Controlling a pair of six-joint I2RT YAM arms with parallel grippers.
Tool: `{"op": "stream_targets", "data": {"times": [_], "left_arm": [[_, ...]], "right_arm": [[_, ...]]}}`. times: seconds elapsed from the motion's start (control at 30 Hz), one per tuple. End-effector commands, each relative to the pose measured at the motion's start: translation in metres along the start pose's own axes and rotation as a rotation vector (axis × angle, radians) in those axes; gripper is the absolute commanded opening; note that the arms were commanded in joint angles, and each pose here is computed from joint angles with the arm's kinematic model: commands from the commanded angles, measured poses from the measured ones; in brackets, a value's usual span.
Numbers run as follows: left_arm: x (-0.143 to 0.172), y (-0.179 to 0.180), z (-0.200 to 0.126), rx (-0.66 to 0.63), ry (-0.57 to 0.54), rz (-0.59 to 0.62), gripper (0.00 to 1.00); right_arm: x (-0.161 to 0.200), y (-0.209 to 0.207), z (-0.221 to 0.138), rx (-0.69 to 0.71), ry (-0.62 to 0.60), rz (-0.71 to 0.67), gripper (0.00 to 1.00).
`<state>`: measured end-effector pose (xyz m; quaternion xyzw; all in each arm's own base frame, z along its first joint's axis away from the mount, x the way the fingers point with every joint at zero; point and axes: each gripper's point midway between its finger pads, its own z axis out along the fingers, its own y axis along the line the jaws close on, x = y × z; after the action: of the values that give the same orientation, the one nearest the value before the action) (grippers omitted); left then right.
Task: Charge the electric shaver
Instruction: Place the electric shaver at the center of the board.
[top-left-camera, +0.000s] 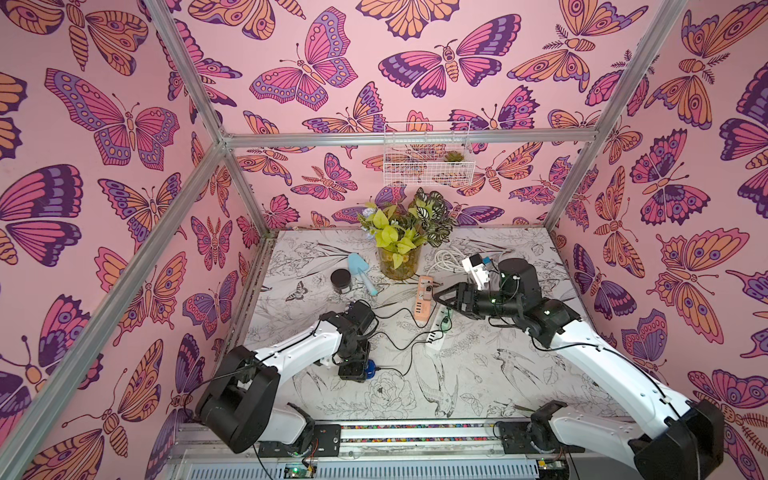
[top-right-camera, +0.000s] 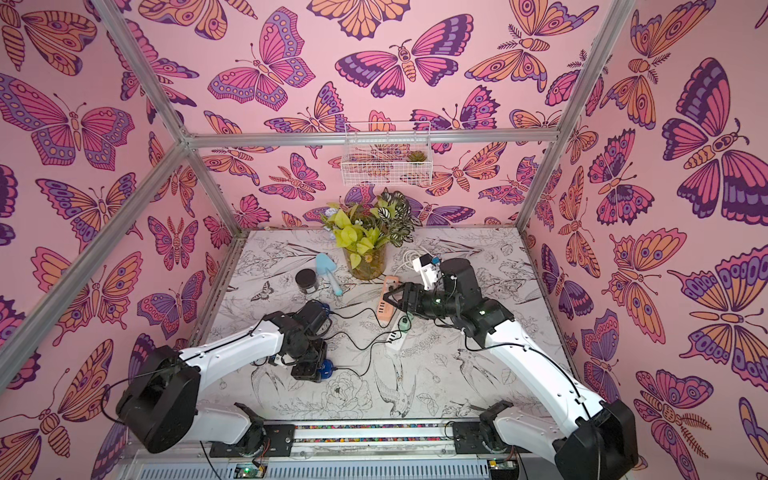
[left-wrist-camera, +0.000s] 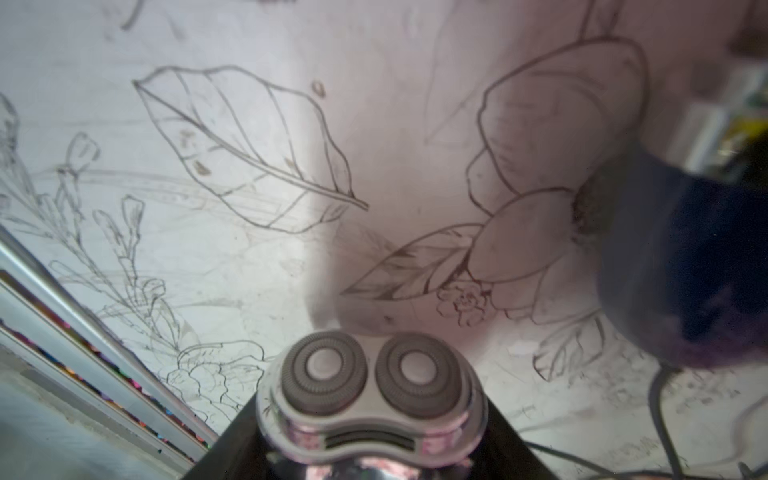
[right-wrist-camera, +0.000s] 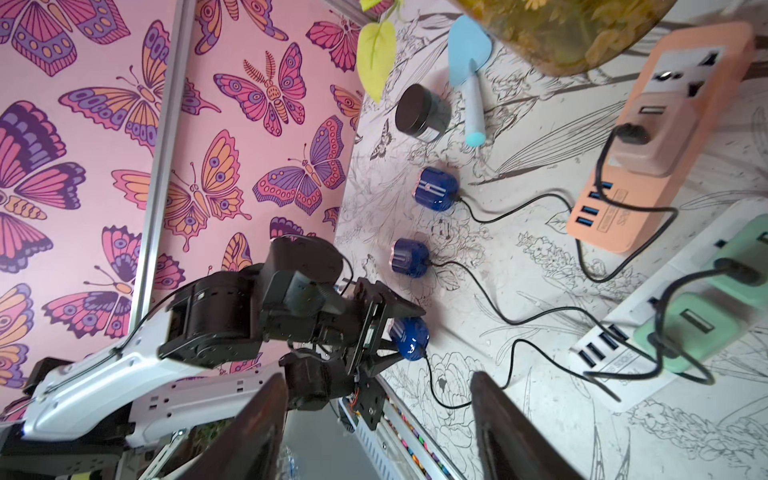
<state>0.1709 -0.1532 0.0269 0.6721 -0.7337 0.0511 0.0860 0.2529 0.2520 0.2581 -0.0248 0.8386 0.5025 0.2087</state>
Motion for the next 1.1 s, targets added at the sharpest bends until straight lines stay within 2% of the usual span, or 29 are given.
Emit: {"op": "stream_targets", "data": {"times": [0.0, 0.2, 0.3, 0.43, 0.7, 0.87, 0.97, 1.0, 1.07], "left_arm": [[-0.013, 0.01, 0.013, -0.043, -0.062, -0.016, 0.03], [-0.012, 0.011, 0.023, -0.071, -0.059, -0.025, 0.39], [-0.011, 0.016, 0.029, -0.09, -0.047, -0.039, 0.5], [-0.009, 0.018, 0.028, -0.096, -0.03, -0.036, 0.72], [-0.006, 0.016, 0.013, -0.038, -0.008, -0.017, 0.83], [-0.008, 0.016, -0.02, 0.027, -0.027, 0.02, 0.9], [-0.014, 0.016, -0.048, 0.092, -0.058, 0.078, 0.92], [-0.017, 0.014, -0.056, 0.111, -0.073, 0.107, 0.92], [-0.023, 0.011, -0.074, 0.147, -0.102, 0.183, 0.96]], "right_arm": [[0.012, 0.003, -0.002, -0.028, 0.059, -0.006, 0.7], [0.016, 0.0, -0.001, -0.03, 0.073, 0.01, 0.69], [0.019, 0.0, 0.0, -0.037, 0.089, 0.015, 0.69], [0.026, 0.003, 0.0, -0.066, 0.126, 0.018, 0.69], [0.035, 0.014, -0.008, -0.116, 0.154, -0.006, 0.69], [0.041, 0.026, -0.016, -0.163, 0.169, -0.049, 0.7], [0.045, 0.024, -0.02, -0.137, 0.188, -0.079, 0.71], [0.046, 0.021, -0.021, -0.113, 0.19, -0.084, 0.74], [0.047, 0.016, -0.025, -0.073, 0.18, -0.1, 0.99]]}}
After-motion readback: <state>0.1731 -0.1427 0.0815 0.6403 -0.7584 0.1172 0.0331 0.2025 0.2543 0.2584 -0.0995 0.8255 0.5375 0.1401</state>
